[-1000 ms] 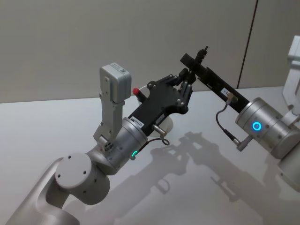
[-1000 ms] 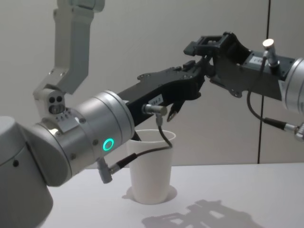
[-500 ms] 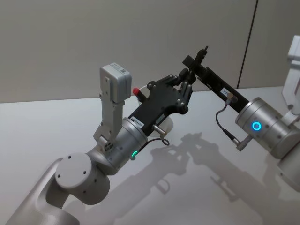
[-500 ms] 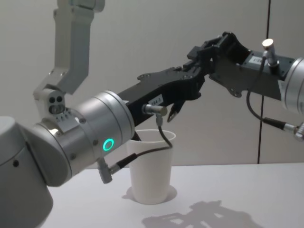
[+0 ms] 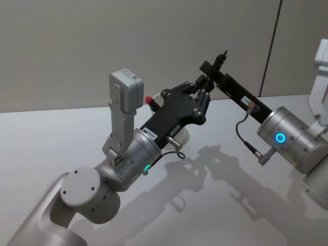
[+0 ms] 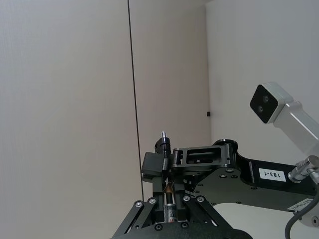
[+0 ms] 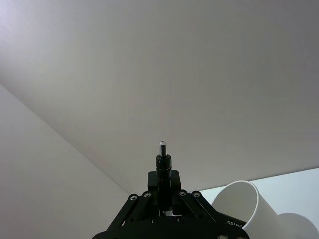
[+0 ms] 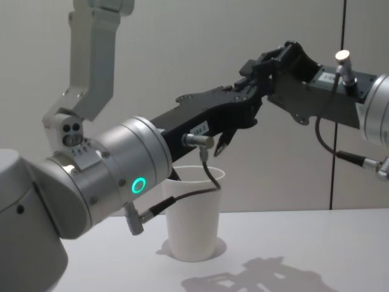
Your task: Place the pen into the pen holder.
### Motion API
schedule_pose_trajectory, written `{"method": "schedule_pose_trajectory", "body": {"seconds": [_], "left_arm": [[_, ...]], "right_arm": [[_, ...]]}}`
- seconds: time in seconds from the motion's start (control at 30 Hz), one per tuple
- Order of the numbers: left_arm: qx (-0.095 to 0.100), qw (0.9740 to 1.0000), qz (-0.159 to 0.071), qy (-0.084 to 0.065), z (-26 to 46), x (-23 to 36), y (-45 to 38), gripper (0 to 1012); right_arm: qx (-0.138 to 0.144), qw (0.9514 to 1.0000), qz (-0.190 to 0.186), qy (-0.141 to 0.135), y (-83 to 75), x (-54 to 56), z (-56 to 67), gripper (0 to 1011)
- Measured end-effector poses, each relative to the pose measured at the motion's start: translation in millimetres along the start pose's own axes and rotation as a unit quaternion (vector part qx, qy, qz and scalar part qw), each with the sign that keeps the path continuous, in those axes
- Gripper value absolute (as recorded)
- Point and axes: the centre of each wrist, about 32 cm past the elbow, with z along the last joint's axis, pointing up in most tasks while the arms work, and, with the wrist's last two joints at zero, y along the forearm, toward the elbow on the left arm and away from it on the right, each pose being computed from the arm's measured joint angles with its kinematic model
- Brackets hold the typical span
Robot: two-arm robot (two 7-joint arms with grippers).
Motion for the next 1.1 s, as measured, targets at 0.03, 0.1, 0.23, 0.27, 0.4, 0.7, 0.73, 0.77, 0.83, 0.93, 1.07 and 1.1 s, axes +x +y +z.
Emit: {"method": "schedule_pose_trajectory", "body": {"seconds": [0.03, 0.1, 0.23, 0.27, 0.4, 0.7, 0.73, 0.77, 0.83, 0.93, 1.07, 1.1], "left_arm": [[0.000, 1.0000, 0.000, 0.000, 0.0, 0.0, 0.0, 123], [0.000, 1.0000, 0.000, 0.000, 0.0, 0.0, 0.0, 124], [0.000, 1.0000, 0.000, 0.000, 0.0, 0.0, 0.0, 123], [0.000, 1.0000, 0.000, 0.000, 0.0, 0.0, 0.0, 123], [0.000, 1.0000, 0.000, 0.000, 0.0, 0.0, 0.0, 140], [0.000, 1.0000, 0.000, 0.000, 0.0, 0.0, 0.0, 405], [0.000, 1.0000, 0.000, 0.000, 0.0, 0.0, 0.0, 423], [0.000, 1.0000, 0.000, 0.000, 0.0, 0.0, 0.0, 434], [0.000, 1.0000, 0.001, 0.000, 0.1, 0.3, 0.1, 518], [-0.001, 1.0000, 0.002, 0.000, 0.3, 0.7, 0.2, 609], [-0.001, 1.0000, 0.003, 0.000, 0.4, 0.9, 0.3, 705], [-0.001, 1.0000, 0.003, 0.000, 0.4, 1.0, 0.3, 728]], "right_arm": [[0.000, 1.0000, 0.000, 0.000, 0.0, 0.0, 0.0, 130], [0.000, 1.0000, 0.000, 0.000, 0.0, 0.0, 0.0, 130], [0.000, 1.0000, 0.000, 0.000, 0.0, 0.0, 0.0, 130], [0.000, 1.0000, 0.000, 0.000, 0.0, 0.0, 0.0, 130], [0.000, 1.0000, 0.000, 0.000, 0.0, 0.0, 0.0, 130], [0.000, 1.0000, 0.000, 0.000, 0.0, 0.0, -0.1, 130], [0.000, 1.0000, 0.000, 0.000, 0.0, 0.0, -0.1, 130], [0.000, 1.0000, 0.000, 0.000, -0.1, 0.0, 0.0, 130], [0.000, 1.0000, 0.000, 0.000, -0.1, 0.0, 0.0, 130], [0.000, 1.0000, 0.000, 0.000, -0.1, 0.0, 0.1, 130], [0.000, 1.0000, 0.000, 0.000, -0.2, 0.1, 0.2, 130], [0.001, 1.0000, 0.000, 0.000, -0.2, 0.1, 0.3, 130]]}}
